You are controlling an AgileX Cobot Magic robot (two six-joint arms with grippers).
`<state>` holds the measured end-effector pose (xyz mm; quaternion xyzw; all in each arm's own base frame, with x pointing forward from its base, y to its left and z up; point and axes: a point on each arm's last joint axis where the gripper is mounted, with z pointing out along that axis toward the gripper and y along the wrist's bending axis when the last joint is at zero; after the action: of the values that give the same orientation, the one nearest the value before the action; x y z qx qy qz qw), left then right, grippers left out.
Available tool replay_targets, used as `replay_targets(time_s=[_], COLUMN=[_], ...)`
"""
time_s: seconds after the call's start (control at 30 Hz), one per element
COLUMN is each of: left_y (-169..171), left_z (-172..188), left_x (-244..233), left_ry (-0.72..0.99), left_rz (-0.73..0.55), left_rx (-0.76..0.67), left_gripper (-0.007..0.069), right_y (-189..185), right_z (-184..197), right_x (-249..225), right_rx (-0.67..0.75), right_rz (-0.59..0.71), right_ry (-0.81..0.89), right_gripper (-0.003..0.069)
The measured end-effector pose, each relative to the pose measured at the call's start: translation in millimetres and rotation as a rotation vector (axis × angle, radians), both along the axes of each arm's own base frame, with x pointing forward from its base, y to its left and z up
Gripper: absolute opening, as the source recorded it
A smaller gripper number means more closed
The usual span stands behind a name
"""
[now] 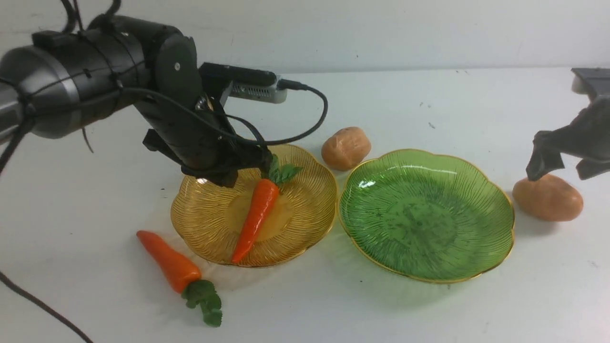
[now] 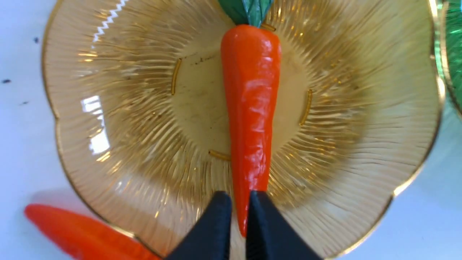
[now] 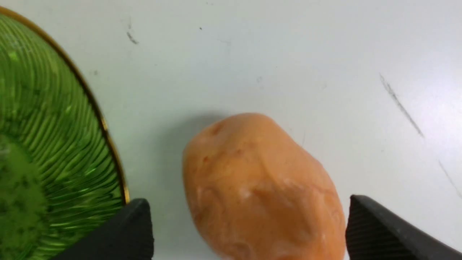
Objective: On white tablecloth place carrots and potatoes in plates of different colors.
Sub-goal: 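Put the potato onto the plate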
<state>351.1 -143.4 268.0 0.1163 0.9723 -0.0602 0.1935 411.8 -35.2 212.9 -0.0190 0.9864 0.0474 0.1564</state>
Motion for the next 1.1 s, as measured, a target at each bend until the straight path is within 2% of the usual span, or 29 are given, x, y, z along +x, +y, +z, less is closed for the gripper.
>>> replay_targets(time_s=[0.03,0.07,0.2,0.27,0.37,0.5,0.67,0.73,0.8,0.87,0.97,1.1], left_y=[2,4,10,14,17,21,22,23,24,27,34,42], left_z=[12,21,44,59,72,78,78,79,81,80,66,40], left_x=[-6,-11,-25,-34,-43,-48,-52,-53,-57,-64,-81,-100], left_ry=[-0.017,-0.03,-0.056,-0.089,-0.114,-0.12,-0.09,-0.086,-0.081,-0.075,-0.057,-0.021], left_rz=[-0.01,-0.016,-0.019,-0.021,-0.021,-0.022,-0.02,-0.019,-0.011,0.008,0.069,0.144], left_rx=[-0.002,-0.005,-0.014,-0.024,-0.032,-0.019,-0.009,-0.008,-0.01,-0.018,-0.041,-0.063], left_gripper=[0.0034,0.0015,-0.0003,-0.0004,-0.0004,-0.0004,-0.0004,-0.0004,-0.0004,-0.0004,-0.0004,-0.0004], right_y=[-2,-3,-5,-5,-6,-7,-2,8,40,58,100,124], right_z=[-6,-12,-29,-37,-34,-10,41,72,110,121,113,85], right_x=[5,9,15,18,20,21,19,14,-2,-8,-13,-10], right_rx=[-0.013,-0.022,-0.03,-0.025,-0.024,-0.033,0.026,0.081,0.176,0.203,0.207,0.156], right_rz=[0.007,0.011,0.019,0.024,-0.001,-0.047,-0.088,-0.087,-0.042,0.006,0.116,0.183], right_ry=[0.007,0.016,0.059,0.096,0.117,0.135,0.031,-0.048,-0.128,-0.145,-0.105,-0.029], right_gripper=[0.0685,0.0688,0.0689,0.0669,0.0595,0.0594,0.0594,0.0594,0.0594,0.0594,0.0594,0.0594])
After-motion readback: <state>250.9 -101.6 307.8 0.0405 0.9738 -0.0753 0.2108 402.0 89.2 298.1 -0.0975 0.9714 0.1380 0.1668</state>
